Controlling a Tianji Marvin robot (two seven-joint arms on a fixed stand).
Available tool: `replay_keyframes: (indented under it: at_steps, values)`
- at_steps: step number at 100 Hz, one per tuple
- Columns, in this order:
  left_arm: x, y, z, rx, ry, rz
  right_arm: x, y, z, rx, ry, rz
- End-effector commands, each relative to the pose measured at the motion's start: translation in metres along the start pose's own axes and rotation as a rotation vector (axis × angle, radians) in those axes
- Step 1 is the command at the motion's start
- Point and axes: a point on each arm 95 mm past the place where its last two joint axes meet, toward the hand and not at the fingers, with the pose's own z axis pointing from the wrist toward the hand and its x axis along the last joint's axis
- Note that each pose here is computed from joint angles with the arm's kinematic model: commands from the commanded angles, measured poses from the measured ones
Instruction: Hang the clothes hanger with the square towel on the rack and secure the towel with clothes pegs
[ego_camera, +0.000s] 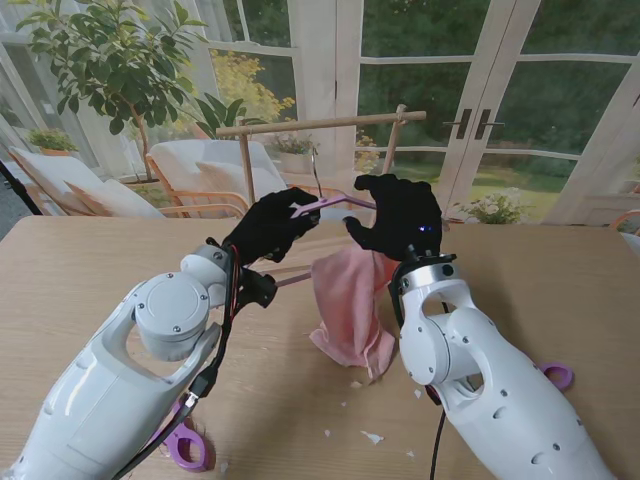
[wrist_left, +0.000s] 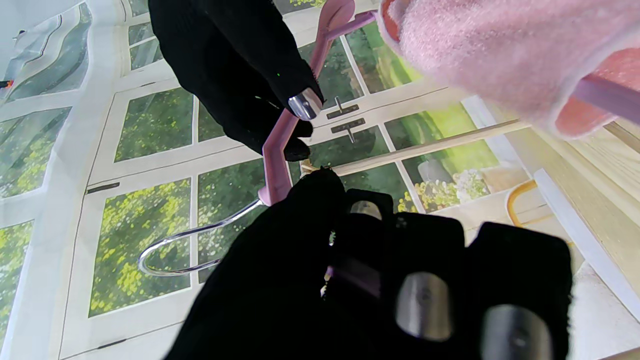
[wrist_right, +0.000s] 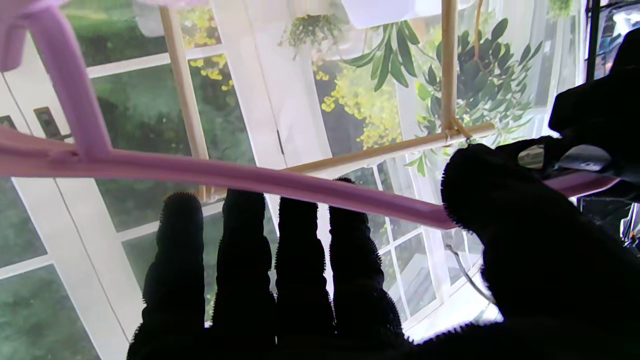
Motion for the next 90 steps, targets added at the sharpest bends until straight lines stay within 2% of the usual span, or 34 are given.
replay_keyframes:
  at_steps: [1,26,60,90]
  values:
    - [0.002,0.002,0.001,-0.020,0.008,0.001,0.003,-0.005,-0.002,0.026,0.007,0.022]
    - [0.002,0.002,0.001,-0.023,0.005,0.030,0.009,-0.005,-0.001,0.019,0.058,0.121]
    - [0.011,-0.003,-0.002,0.003,0.026,0.046,0.012,-0.006,0.001,0.049,0.089,0.086]
    - [0.010,-0.007,-0.001,0.032,0.036,0.093,0.011,-0.001,-0.001,0.117,0.075,0.179]
